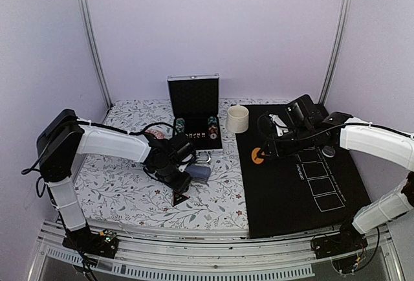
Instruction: Distribute texas hold em gaming equipment
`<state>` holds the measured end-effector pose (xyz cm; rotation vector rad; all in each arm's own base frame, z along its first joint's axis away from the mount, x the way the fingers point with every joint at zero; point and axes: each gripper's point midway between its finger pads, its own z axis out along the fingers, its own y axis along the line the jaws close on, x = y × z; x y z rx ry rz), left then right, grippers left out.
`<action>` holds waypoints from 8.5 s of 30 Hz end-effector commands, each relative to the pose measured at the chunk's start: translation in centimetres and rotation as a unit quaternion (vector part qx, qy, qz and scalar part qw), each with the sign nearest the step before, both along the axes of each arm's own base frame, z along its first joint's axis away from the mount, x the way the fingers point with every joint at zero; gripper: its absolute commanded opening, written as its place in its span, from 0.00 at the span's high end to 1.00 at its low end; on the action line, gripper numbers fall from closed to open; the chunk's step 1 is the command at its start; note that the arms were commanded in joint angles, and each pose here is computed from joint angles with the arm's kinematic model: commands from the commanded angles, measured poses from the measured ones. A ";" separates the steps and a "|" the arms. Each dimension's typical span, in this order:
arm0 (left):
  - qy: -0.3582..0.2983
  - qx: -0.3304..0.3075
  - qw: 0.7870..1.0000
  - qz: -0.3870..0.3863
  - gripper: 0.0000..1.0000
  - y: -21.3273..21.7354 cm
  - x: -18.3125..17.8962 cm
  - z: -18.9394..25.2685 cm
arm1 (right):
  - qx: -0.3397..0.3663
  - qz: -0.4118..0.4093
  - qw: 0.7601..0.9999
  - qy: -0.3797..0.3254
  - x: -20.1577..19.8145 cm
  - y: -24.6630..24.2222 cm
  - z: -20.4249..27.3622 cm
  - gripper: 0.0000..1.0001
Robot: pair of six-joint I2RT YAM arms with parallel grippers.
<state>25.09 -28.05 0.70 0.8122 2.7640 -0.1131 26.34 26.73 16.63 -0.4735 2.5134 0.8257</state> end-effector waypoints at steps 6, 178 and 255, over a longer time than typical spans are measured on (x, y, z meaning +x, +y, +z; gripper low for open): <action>0.071 0.068 0.995 0.027 0.42 5.6 -3.7 -4.1 | -0.008 -0.024 1.000 -0.007 0.3 -2.2 -0.3 0.97; 0.027 0.004 0.999 0.016 0.22 5.5 -2.2 -0.4 | -0.100 -0.164 0.981 -0.009 13.5 -13.0 -2.8 0.30; 0.036 -0.032 0.995 -0.085 0.56 -0.7 -6.2 2.3 | -0.008 -0.102 0.995 0.016 7.9 -6.8 -1.7 0.30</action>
